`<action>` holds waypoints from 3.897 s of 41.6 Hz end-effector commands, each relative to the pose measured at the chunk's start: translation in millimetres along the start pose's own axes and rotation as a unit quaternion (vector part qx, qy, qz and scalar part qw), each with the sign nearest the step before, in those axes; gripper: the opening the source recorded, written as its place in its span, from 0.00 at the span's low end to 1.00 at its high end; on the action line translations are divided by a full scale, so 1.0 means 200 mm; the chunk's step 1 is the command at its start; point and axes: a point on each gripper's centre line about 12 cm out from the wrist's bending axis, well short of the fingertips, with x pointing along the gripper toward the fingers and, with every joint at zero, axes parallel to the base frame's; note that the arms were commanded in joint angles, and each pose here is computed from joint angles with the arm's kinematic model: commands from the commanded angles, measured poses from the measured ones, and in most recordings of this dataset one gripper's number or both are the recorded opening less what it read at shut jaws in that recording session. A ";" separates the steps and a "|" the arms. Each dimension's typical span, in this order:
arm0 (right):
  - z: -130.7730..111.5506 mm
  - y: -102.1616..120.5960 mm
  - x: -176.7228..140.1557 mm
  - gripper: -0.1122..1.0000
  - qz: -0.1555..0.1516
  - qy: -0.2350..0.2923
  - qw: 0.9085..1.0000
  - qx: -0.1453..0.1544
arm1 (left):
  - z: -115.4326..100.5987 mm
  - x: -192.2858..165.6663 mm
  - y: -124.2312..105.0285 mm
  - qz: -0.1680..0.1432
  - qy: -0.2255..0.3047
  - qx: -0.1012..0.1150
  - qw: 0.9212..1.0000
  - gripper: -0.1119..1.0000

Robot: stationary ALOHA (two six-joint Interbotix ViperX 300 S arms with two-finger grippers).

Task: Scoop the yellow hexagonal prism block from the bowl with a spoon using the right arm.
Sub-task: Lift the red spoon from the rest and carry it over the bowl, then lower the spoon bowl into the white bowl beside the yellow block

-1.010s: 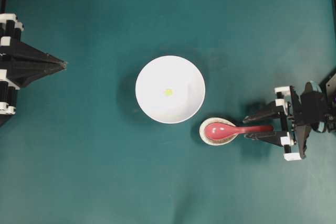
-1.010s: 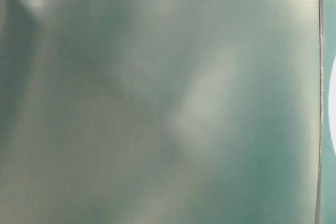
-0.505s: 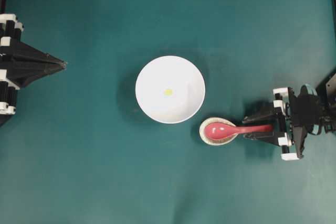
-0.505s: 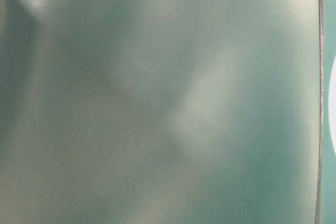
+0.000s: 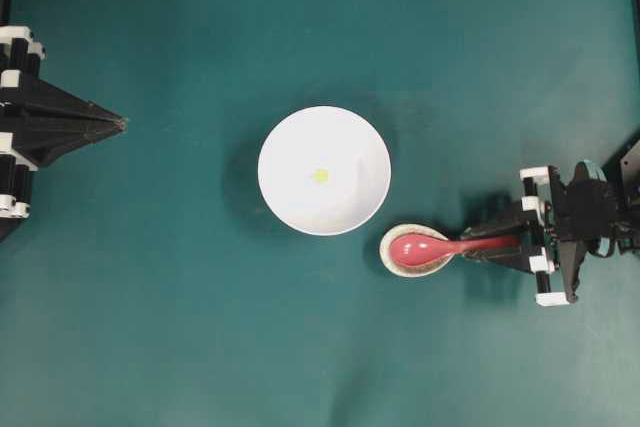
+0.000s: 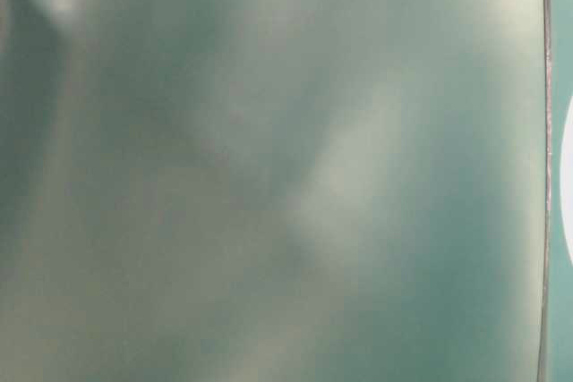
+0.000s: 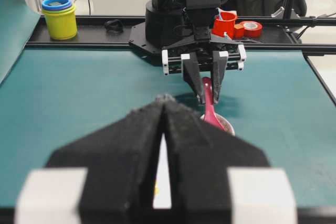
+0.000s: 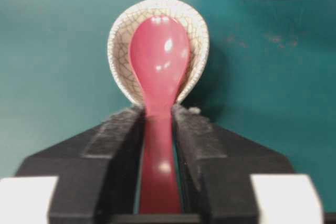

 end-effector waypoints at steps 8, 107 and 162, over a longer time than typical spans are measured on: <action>0.08 0.03 -0.01 0.30 0.012 -0.032 0.999 0.012 | 0.05 0.01 0.00 0.001 -0.013 0.002 1.000 0.10; 0.81 -0.42 0.53 0.30 -0.042 0.281 0.954 0.093 | 0.05 0.01 0.00 0.000 -0.014 0.021 1.000 0.10; 1.07 -0.47 0.51 0.30 -0.066 0.163 0.980 0.093 | 0.05 0.01 0.00 -0.001 -0.016 0.021 1.000 0.10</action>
